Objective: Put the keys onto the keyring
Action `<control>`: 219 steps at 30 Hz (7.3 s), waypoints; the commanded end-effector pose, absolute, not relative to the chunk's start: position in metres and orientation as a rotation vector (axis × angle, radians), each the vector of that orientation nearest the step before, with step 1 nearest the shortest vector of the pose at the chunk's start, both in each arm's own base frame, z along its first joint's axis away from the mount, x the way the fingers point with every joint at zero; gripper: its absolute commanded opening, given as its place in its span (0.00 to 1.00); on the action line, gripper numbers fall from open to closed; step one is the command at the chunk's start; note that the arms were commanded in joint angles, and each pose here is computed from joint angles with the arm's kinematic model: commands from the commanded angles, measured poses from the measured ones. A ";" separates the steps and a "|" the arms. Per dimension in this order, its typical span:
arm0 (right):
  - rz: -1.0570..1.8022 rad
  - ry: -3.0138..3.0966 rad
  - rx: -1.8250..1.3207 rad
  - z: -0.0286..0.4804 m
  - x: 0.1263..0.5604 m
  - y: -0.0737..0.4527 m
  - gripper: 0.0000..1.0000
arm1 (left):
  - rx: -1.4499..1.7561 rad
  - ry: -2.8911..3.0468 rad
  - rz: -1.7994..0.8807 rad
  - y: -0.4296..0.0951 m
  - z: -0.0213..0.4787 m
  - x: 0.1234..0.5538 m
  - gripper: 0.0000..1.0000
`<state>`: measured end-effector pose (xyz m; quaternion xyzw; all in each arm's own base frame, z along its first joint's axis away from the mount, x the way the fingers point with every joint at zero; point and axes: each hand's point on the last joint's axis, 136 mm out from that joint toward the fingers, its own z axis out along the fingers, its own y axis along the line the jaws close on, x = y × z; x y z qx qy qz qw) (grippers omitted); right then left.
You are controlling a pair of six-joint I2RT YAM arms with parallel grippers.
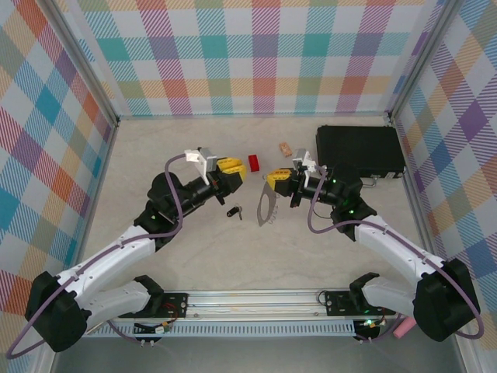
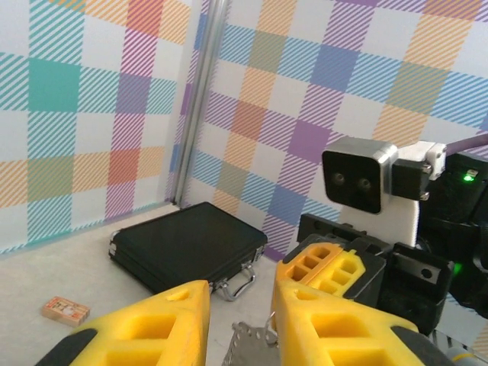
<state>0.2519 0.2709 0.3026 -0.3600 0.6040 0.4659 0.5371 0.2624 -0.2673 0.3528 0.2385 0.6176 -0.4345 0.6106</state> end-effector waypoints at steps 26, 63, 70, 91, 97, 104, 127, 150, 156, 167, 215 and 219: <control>0.900 1.600 -0.793 0.286 0.276 0.263 0.00 | 0.545 1.731 -0.743 -0.246 0.279 0.294 0.27; 0.764 1.650 -0.759 0.268 0.266 0.247 0.00 | 0.552 2.352 -0.488 -0.227 0.092 0.324 0.14; 0.772 1.634 -0.754 0.269 0.264 0.246 0.00 | 0.277 2.380 -0.684 -0.235 0.096 0.331 0.35; 0.785 1.624 -0.753 0.270 0.261 0.246 0.00 | 0.154 2.851 -0.596 -0.225 0.048 0.338 0.30; 0.782 1.626 -0.750 0.270 0.262 0.246 0.00 | 0.166 2.905 -0.614 -0.230 0.038 0.337 0.27; 0.783 1.632 -0.750 0.267 0.262 0.246 0.00 | 0.177 2.913 -0.661 -0.237 0.037 0.338 0.25; 0.788 1.635 -0.751 0.266 0.263 0.247 0.00 | 0.243 2.944 -0.674 -0.246 0.033 0.331 0.19; 0.793 1.638 -0.752 0.265 0.262 0.247 0.00 | 0.315 2.965 -0.616 -0.253 0.027 0.331 0.19; 0.791 1.637 -0.751 0.266 0.263 0.247 0.00 | 0.325 2.971 -0.606 -0.252 0.026 0.329 0.10; 0.784 1.636 -0.746 0.266 0.263 0.246 0.00 | 0.348 2.945 -0.605 -0.252 0.032 0.326 0.00; 0.932 1.385 -0.963 0.334 0.230 0.264 0.00 | 0.916 1.127 -1.169 -0.300 0.321 0.260 0.00; 0.930 1.390 -0.973 0.331 0.233 0.266 0.00 | 0.932 1.106 -1.211 -0.301 0.325 0.255 0.00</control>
